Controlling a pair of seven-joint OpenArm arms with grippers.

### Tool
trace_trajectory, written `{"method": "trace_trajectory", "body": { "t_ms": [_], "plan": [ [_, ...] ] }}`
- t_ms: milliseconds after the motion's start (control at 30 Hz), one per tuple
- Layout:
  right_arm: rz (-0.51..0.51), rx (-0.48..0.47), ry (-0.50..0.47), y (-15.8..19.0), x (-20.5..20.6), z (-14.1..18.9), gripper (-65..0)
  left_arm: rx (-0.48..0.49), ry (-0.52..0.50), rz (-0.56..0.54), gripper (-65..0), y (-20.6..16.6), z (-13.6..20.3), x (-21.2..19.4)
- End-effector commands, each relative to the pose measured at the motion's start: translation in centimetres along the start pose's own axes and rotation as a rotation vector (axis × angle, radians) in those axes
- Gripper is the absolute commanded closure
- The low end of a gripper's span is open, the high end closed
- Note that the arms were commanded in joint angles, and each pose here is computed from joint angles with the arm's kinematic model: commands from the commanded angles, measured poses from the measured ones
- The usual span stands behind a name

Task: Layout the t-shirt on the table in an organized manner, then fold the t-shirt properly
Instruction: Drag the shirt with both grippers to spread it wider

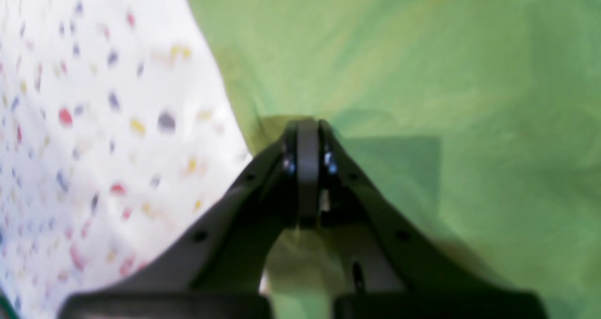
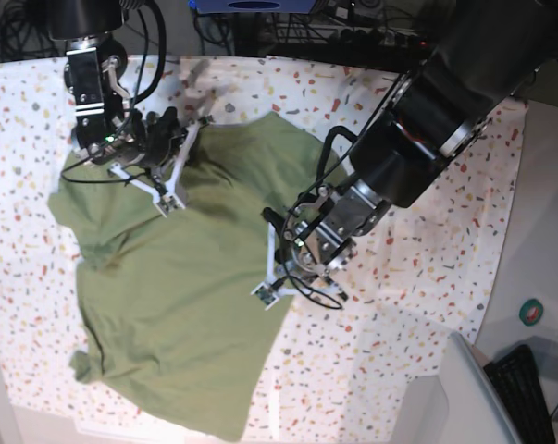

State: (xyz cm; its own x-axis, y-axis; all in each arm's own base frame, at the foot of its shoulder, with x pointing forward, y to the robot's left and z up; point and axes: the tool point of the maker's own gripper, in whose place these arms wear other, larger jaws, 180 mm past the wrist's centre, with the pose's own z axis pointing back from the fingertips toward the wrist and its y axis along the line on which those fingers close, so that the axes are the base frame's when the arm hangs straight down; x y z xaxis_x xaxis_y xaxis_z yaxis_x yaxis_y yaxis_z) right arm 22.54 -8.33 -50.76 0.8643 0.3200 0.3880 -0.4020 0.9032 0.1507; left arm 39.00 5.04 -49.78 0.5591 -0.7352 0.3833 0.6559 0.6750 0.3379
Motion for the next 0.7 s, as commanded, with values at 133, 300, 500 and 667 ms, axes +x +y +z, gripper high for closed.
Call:
{"method": "trace_trajectory", "body": {
  "t_ms": [133, 300, 500, 667],
  "plan": [
    [-0.053, -0.185, 0.133, -8.4, -2.9, 1.1, 0.0, -0.028, 0.106, -0.035, 0.0, -2.1, 3.1, -5.2],
    [-0.064, -0.222, 0.145, -12.5, -0.4, 0.9, 0.0, -0.142, 0.09, -0.046, 0.0, -9.0, 7.5, -6.0],
    [-0.094, -0.23, 0.033, -16.0, 4.8, 0.3, 0.0, -0.31, -0.013, 0.02, 0.0, -17.7, 10.6, -1.9],
    [-0.078, -0.27, -0.09, -18.3, 9.3, 1.9, 0.0, -0.301, -0.105, 0.132, 0.0, -16.2, 11.5, 3.0]
  ]
}}
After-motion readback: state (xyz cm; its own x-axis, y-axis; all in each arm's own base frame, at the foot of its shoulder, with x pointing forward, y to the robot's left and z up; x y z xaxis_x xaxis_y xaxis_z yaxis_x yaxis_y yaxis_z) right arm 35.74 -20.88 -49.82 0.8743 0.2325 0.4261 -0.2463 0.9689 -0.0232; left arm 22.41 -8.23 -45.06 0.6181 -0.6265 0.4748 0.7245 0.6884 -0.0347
